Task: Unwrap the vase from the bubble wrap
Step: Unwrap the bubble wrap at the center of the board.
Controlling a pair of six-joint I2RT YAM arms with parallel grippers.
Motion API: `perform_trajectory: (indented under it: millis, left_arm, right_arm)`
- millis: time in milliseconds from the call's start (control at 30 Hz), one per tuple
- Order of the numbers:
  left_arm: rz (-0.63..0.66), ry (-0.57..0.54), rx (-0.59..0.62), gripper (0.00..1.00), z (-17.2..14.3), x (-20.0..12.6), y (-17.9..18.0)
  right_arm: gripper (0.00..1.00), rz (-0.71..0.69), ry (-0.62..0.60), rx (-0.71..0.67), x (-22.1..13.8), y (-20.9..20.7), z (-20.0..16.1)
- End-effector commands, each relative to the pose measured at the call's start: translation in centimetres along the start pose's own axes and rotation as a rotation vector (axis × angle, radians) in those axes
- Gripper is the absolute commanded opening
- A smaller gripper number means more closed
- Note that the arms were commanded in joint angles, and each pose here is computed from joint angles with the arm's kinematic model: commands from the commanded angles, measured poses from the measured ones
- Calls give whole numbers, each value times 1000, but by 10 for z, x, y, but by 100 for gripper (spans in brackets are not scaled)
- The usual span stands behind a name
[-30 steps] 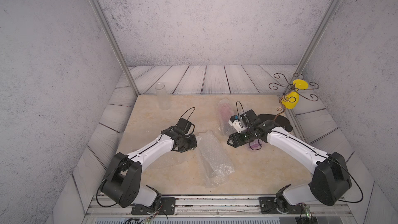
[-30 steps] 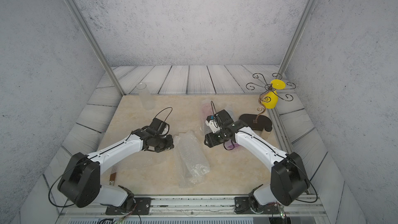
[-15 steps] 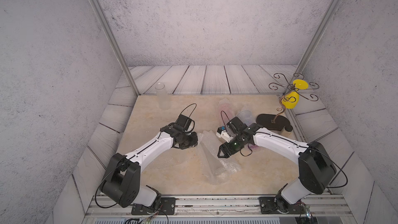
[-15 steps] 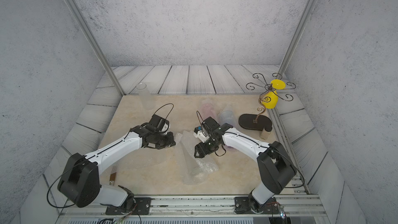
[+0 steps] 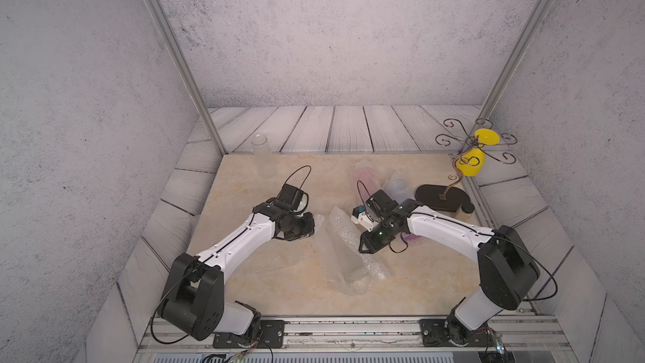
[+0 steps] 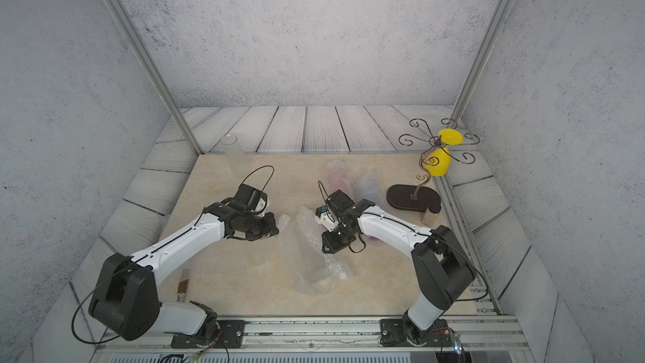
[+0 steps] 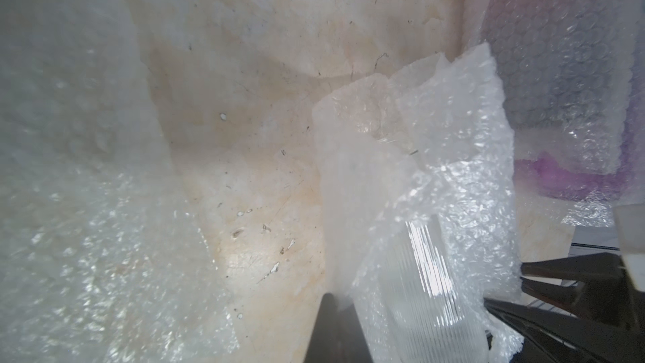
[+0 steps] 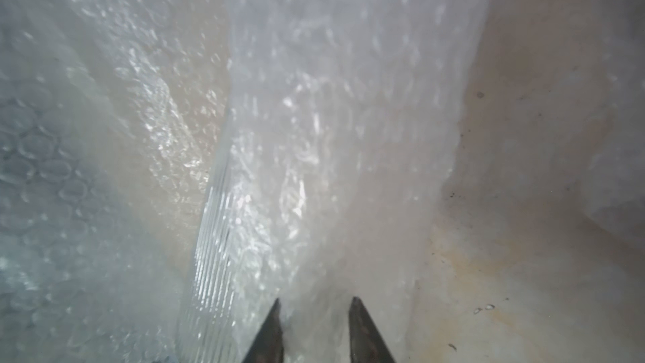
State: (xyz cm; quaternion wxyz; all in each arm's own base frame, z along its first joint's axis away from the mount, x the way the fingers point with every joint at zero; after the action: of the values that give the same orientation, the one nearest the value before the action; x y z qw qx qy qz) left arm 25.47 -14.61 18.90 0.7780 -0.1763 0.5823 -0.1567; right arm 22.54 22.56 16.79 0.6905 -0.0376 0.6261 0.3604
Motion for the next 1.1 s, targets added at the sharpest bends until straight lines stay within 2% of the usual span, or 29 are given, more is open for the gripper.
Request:
perform_trajectory:
  millis: [0, 233, 433, 700, 900, 1000, 1067]
  left_arm:
    - [21, -36, 14, 0, 6, -12, 5]
    - [84, -46, -10, 0, 13, -11, 26]
    - [173, -40, -14, 0, 23, -10, 43]
    - [265, -33, -9, 0, 32, -11, 56]
    - [302, -21, -2, 1, 40, -10, 57]
    - [336, -25, -1, 25, 42, -16, 57]
    - [375, -28, 2, 48, 43, -26, 56]
  right_arm:
    - [22, -43, 16, 0, -1, -2, -2]
    - [5, -55, -4, 0, -7, -3, -6]
    - [0, -94, 5, 27, -7, -10, -8]
    - [6, -105, 55, 119, 4, -31, -17]
    - [23, -100, 62, 146, 6, -37, -17]
    - [34, -112, 48, 141, 0, -36, -15]
    - [40, -128, 34, 130, -7, -34, -14]
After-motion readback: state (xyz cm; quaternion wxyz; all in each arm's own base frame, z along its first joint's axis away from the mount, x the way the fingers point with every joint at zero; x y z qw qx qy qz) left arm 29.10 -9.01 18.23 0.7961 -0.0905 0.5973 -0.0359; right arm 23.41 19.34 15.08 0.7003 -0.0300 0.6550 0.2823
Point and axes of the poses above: each gripper's point midway between its finger pads, its own x axis out along the fingers, its own y axis along the line the jaws close on, z = x × y, the point moved 9 cm from there along -x, back along the fingers, and after that the axes turned 3 degrees about x, right-handed, at the moved point
